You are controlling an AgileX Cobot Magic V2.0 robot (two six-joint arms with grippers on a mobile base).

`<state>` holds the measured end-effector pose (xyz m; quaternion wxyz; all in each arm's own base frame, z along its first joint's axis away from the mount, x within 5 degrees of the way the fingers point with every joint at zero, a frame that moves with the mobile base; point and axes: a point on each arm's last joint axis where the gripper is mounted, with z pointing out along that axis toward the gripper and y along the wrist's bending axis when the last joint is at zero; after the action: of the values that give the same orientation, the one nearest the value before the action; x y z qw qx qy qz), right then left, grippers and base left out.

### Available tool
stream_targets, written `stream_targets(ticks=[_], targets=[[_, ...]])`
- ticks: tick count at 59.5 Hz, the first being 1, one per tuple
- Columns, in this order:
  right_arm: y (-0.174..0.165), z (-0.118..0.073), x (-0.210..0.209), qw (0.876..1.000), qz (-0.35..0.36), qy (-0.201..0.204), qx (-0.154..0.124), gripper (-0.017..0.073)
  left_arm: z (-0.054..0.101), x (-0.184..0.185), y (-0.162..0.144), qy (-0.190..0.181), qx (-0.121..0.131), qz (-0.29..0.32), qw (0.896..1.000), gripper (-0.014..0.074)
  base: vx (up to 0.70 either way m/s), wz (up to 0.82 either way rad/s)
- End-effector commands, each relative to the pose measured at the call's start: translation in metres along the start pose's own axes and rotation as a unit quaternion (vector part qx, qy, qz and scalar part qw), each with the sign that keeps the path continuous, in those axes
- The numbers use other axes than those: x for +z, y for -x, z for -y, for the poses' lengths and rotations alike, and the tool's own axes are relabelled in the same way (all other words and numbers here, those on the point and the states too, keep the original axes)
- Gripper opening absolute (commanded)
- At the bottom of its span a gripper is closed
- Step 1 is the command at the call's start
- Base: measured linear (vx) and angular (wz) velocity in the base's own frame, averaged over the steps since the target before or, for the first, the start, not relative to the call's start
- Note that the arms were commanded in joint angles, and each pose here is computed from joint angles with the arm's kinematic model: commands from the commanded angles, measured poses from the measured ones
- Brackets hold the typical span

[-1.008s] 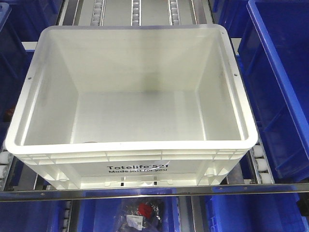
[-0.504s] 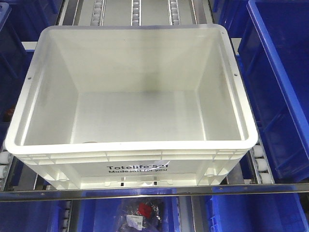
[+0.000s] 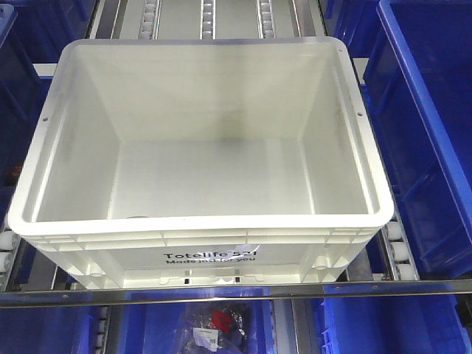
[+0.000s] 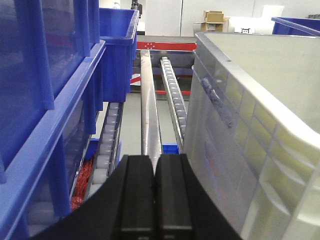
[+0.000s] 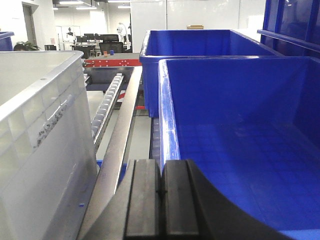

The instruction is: Place moving items into box and shelve

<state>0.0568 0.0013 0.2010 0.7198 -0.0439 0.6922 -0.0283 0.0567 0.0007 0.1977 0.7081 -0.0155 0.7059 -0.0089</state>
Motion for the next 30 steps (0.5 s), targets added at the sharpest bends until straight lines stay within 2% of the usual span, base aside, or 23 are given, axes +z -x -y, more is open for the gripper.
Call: stream_targets(ticks=[1,30], targets=[[0.0023,-0.0003,-0.0009,0.999,0.043,-0.002,-0.01,-0.0015,0.0003,-0.0002,-0.0012,-0.003,-0.004,0.032,0.999,-0.0022,0.0,0.0],[0.0022,-0.0003,-0.0008,0.999,0.042,-0.002,-0.01,-0.0015,0.0003,-0.0002,-0.0012,-0.003,-0.004,0.032,0.999,-0.0022,0.0,0.0]])
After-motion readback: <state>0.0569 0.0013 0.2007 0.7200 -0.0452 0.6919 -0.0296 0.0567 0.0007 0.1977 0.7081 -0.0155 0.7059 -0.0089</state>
